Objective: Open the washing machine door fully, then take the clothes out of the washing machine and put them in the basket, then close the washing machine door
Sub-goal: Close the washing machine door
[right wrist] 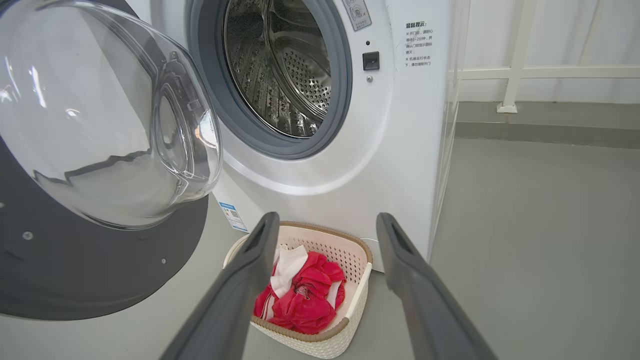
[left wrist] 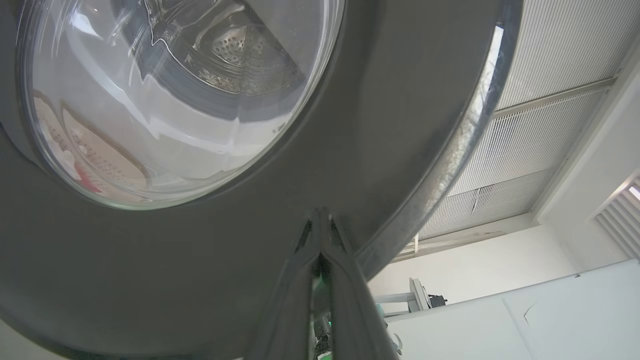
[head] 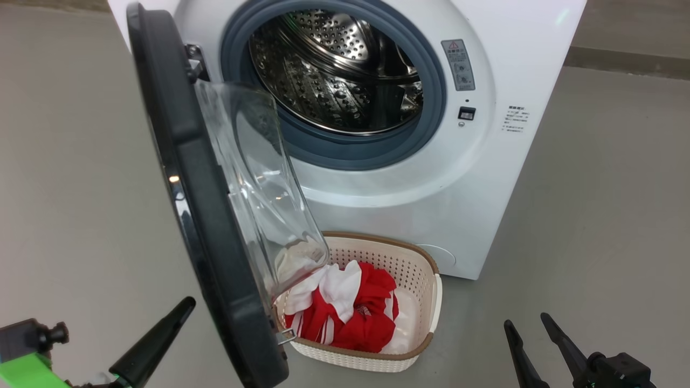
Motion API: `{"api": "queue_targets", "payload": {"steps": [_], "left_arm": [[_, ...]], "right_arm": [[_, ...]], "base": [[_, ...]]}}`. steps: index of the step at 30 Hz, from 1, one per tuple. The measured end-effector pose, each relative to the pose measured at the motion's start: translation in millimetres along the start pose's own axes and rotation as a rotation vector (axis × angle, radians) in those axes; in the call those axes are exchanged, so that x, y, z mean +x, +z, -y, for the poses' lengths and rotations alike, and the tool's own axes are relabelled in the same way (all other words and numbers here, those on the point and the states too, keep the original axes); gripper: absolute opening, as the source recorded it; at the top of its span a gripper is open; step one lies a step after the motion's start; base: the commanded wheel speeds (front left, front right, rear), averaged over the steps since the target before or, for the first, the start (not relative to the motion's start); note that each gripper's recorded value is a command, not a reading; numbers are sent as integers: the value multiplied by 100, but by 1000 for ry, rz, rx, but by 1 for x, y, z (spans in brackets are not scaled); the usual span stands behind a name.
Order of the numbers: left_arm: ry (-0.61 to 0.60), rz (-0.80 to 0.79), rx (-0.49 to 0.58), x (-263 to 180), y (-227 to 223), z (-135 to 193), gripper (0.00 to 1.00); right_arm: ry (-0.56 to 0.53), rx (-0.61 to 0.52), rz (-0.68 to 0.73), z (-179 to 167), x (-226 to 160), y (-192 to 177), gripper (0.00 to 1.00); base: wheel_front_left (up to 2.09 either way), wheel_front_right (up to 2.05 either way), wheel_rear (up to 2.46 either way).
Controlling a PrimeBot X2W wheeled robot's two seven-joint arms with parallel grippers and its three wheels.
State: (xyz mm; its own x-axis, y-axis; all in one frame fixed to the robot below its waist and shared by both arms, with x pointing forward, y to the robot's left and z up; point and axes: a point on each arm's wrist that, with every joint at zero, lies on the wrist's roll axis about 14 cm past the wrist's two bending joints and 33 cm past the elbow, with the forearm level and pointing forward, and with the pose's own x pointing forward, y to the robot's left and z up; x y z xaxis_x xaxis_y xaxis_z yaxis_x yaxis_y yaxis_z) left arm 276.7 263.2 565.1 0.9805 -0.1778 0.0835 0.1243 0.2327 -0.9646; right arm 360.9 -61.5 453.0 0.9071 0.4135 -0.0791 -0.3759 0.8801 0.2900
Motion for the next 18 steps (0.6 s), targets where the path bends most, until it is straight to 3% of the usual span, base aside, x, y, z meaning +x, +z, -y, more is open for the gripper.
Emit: {"api": "queue_targets", "payload": {"steps": [18], "left_arm": [[-60,-175,16,52,-47,13,0]], "right_arm": [[-64,11,16,23,2,4,100]], "base": [[0,0,0]]}}
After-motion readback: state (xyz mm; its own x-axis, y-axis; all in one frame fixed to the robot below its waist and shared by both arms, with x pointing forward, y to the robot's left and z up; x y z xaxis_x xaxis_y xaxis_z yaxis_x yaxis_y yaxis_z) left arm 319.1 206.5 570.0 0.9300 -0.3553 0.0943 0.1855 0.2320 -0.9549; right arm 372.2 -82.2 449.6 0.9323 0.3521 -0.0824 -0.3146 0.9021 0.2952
